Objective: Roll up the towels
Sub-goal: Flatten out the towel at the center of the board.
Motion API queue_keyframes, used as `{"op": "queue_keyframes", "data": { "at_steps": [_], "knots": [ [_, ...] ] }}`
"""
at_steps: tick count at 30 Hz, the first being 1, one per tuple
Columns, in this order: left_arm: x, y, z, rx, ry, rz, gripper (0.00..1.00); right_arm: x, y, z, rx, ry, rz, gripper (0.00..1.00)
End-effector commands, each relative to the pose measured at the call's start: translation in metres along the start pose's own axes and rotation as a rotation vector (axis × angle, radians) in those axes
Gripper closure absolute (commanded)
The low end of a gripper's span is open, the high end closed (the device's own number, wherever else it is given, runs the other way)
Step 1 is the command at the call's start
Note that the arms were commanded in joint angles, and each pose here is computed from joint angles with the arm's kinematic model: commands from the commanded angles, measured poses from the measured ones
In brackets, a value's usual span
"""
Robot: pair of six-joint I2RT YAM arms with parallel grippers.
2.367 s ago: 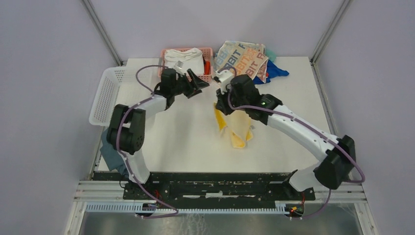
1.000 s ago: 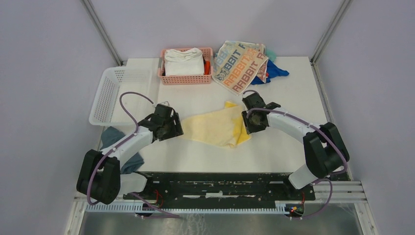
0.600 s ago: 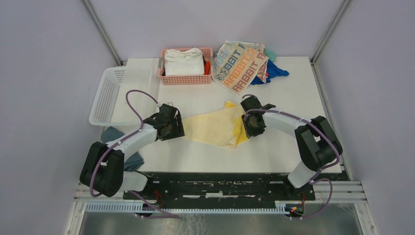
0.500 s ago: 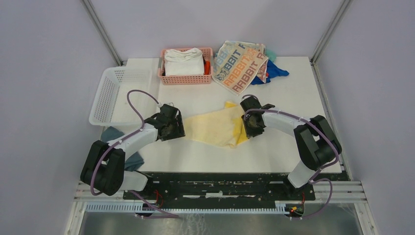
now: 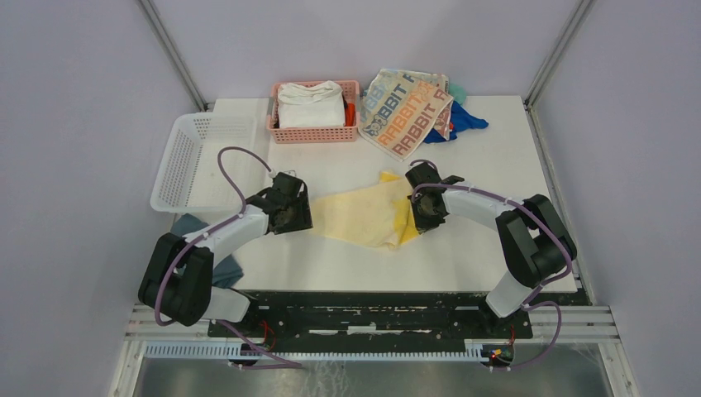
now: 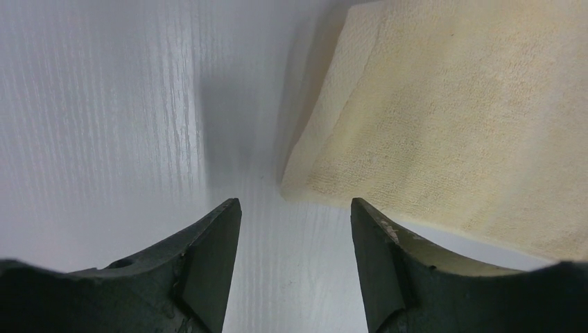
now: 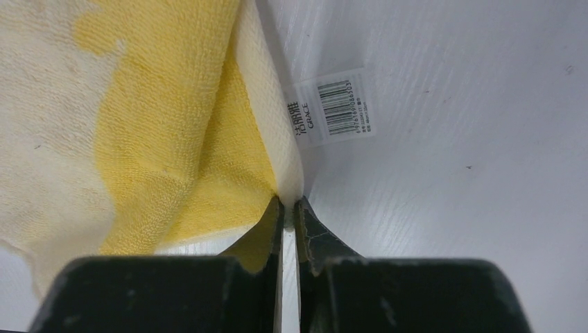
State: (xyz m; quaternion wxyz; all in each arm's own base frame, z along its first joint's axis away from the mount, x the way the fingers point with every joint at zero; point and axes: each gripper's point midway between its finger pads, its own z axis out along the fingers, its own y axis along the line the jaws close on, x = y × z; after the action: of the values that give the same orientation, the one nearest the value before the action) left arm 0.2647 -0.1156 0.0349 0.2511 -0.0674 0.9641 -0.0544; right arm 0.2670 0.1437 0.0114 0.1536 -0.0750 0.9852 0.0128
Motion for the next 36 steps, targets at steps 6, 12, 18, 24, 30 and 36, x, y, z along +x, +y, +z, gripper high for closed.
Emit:
{"op": "queue_keyframes", "data": {
  "at_steps": [6, 12, 18, 24, 30, 36],
  "knots": [
    [-0.017, -0.003, 0.007, -0.027, -0.018, 0.068, 0.43, 0.002, -0.010, 0.002, 0.046, -0.005, 0.010, 0.92],
    [-0.001, -0.004, 0.018, -0.037, 0.043, 0.094, 0.52, -0.001, -0.011, -0.001, 0.051, -0.016, 0.012, 0.92],
    [0.017, 0.002, 0.028, -0.086, 0.097, 0.117, 0.61, -0.006, -0.010, -0.008, 0.044, -0.044, 0.017, 0.92],
    [0.005, -0.003, 0.028, -0.075, 0.055, 0.110, 0.82, -0.015, -0.018, -0.016, 0.073, -0.078, 0.022, 0.95],
    [-0.056, -0.019, 0.002, -0.020, -0.081, 0.081, 0.97, -0.036, -0.044, -0.033, 0.098, -0.126, 0.099, 1.00],
    [-0.153, -0.021, -0.054, 0.044, -0.279, 0.015, 0.97, -0.081, -0.079, -0.082, 0.149, -0.264, 0.198, 1.00]
  ]
}}
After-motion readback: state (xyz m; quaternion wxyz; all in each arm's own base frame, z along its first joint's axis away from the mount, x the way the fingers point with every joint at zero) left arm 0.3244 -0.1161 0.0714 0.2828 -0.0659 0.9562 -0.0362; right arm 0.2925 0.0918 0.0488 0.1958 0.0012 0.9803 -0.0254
